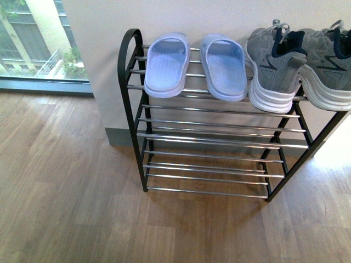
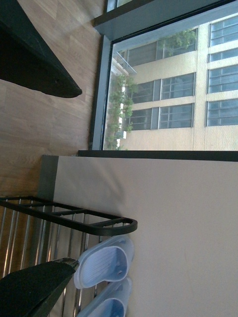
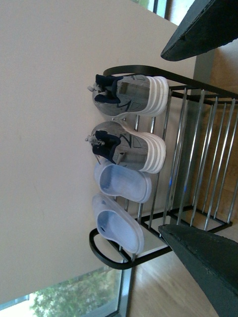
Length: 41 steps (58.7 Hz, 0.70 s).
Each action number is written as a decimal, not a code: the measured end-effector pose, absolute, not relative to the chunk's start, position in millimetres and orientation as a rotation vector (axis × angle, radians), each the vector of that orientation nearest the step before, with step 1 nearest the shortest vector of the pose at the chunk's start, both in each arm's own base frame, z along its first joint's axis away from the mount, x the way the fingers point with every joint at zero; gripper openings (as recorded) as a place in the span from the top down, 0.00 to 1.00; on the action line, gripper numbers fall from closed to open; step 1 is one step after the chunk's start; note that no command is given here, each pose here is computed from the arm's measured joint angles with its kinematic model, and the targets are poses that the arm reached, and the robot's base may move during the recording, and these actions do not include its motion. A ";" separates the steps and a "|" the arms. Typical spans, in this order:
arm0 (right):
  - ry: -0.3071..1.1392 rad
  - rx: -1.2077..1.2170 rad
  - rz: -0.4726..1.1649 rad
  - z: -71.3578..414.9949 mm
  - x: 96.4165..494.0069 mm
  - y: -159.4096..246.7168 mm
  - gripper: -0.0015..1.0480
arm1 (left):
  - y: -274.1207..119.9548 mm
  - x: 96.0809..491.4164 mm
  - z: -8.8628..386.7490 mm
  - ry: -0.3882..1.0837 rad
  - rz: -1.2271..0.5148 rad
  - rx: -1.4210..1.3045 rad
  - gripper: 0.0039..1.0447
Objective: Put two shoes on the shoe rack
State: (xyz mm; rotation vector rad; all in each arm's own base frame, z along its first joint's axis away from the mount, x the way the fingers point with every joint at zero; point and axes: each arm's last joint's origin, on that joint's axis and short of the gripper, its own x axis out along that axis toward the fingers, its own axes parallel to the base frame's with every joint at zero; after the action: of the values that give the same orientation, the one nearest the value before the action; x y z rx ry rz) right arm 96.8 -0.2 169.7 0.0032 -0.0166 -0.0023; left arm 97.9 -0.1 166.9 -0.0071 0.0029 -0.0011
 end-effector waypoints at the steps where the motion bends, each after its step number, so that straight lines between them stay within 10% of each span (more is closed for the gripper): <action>1: -0.017 0.003 -0.002 169.7 96.8 -0.2 0.09 | -0.1 97.9 166.9 0.003 -0.001 -0.007 0.09; 41: -0.016 0.003 -0.002 169.7 96.8 -0.2 0.09 | -0.1 97.9 166.9 0.003 0.000 -0.007 0.09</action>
State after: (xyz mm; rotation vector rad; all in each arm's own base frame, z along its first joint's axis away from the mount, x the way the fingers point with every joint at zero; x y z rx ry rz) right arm 96.8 -0.2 169.7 0.0032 -0.0162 -0.0019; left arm 97.9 -0.1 166.9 -0.0071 0.0029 -0.0004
